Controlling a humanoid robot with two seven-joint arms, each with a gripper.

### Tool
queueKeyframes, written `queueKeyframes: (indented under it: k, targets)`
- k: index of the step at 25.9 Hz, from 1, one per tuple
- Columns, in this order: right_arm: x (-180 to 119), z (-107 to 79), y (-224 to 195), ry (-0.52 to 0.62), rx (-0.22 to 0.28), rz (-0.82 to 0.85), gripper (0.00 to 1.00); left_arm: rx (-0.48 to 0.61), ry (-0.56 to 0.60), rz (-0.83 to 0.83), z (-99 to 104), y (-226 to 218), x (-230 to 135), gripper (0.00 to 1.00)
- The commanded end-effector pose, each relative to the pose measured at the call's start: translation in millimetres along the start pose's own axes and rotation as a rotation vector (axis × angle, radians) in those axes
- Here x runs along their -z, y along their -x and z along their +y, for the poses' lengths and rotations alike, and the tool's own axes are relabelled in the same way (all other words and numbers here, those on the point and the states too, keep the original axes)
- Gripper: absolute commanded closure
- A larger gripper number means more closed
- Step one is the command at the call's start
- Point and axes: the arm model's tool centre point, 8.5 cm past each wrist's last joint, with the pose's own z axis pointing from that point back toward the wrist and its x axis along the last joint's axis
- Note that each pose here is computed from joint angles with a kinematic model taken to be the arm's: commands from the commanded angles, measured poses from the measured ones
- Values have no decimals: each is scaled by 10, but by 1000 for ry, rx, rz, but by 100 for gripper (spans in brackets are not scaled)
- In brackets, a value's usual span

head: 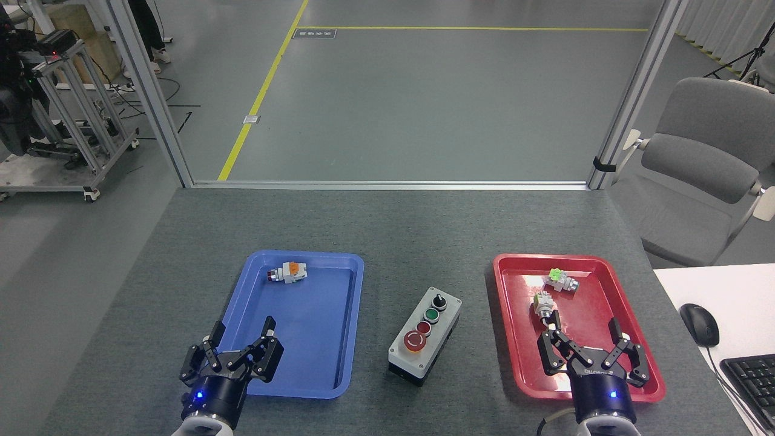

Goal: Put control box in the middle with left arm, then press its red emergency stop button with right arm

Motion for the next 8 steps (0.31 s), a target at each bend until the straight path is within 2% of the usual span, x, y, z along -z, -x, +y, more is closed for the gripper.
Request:
queueKeyframes:
  k: [1,8]
  targets:
    - [-34,25,73,-9,-3,31,2,0,-1,0,2,0,0,1]
    - [-53,45,82,-15,-7,28,2,0,-1,0,2,0,0,1]
